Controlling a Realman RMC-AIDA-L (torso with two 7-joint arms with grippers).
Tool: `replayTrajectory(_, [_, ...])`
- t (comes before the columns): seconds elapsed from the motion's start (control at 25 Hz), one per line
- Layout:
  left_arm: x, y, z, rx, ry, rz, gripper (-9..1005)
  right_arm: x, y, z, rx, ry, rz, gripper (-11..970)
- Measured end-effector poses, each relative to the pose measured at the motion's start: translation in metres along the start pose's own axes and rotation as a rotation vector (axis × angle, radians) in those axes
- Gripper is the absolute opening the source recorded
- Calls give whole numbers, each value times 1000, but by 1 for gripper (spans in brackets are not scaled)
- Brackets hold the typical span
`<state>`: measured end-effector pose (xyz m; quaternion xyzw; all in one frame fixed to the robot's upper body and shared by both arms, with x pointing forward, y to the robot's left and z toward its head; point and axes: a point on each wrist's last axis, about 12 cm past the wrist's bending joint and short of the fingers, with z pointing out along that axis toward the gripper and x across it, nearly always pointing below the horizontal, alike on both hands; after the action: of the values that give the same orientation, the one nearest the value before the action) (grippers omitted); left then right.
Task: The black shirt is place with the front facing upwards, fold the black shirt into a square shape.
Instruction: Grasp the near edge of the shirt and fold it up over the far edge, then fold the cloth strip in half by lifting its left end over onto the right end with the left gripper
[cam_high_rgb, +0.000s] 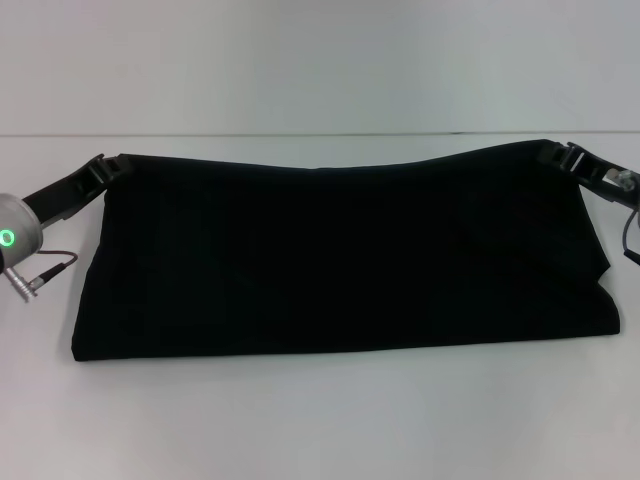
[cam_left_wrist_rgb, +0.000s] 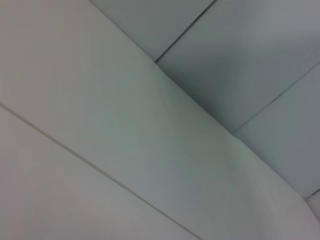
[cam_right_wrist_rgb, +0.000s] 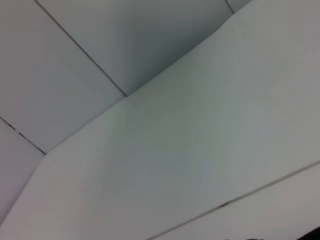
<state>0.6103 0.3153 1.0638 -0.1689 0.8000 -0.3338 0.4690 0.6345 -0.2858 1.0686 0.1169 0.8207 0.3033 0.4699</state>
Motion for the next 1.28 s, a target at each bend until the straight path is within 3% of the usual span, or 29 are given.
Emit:
replayTrajectory(0.56, [16, -11, 18, -38, -110, 6, 43, 9, 10, 17, 55, -106, -202, 67])
replayTrajectory(0.72, [16, -8, 15, -44, -131, -16, 180, 8, 9, 17, 64, -117, -191, 241])
replayTrajectory(0.88, [15, 1, 6, -50, -152, -37, 329, 9, -1, 7, 64, -159, -138, 434])
replayTrajectory(1.0, [11, 8, -7, 5, -145, -60, 445, 14, -4, -5, -12, -174, -164, 570])
replayTrajectory(1.12, [9, 17, -26, 84, -95, -97, 672, 27, 4, -17, -164, -143, -327, 642])
replayTrajectory(1.28, [8, 27, -59, 185, -5, -145, 702, 54, 18, -33, -379, -64, -571, 639])
